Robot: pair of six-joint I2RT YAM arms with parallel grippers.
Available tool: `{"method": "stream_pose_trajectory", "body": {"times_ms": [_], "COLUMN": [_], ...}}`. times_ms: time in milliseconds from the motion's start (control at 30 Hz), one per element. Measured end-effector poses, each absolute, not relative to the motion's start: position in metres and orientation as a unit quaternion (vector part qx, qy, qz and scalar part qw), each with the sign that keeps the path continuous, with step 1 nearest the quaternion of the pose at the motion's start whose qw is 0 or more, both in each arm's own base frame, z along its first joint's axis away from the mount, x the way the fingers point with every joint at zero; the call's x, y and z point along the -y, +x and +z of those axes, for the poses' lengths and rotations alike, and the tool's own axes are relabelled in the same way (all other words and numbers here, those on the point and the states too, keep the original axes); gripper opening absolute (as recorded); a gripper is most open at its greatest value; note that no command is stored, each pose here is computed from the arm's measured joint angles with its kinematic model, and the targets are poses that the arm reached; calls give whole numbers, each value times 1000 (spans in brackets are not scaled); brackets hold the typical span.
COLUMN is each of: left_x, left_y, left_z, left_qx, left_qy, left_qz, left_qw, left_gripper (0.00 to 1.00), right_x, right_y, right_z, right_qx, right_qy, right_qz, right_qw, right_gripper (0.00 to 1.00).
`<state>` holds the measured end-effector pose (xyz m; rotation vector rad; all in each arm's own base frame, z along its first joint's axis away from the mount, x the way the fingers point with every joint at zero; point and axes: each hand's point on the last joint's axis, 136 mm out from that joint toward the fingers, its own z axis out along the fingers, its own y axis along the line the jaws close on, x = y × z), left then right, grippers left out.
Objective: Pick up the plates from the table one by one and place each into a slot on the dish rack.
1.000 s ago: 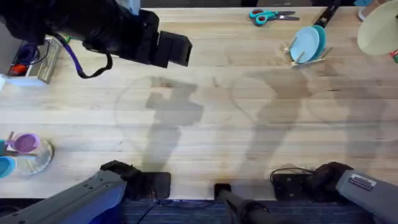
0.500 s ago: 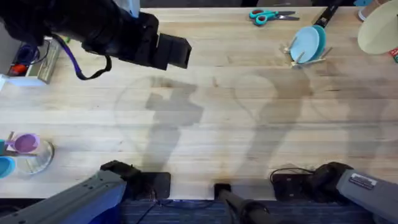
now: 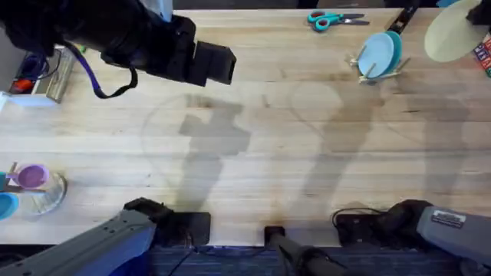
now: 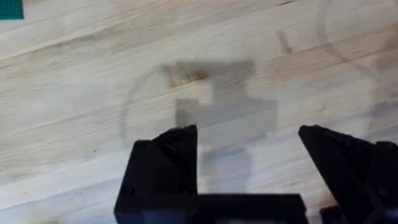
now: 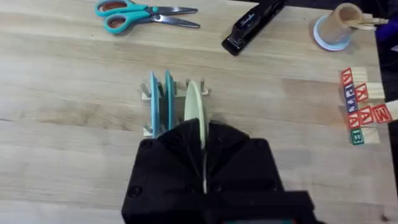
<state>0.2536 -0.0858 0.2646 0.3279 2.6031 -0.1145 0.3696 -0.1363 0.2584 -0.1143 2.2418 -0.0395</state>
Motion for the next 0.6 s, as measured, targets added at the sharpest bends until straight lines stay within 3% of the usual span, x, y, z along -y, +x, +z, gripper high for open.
{"method": "stream_pose_trajectory", "body": {"times_ms": [600], "left_x": [86], "left_y": [254], "left_z": [265], "left_qx": [-958], "left_qy": [121], "left_qz": [-42], "left_qw": [255], "left_gripper": [993], "right_x": [135], "right_y": [388], "right_z": [252], "right_qx": [-896], "right_qy": [-46], "right_qz": [-9], "right_qw": [441], "right_gripper": [29]}}
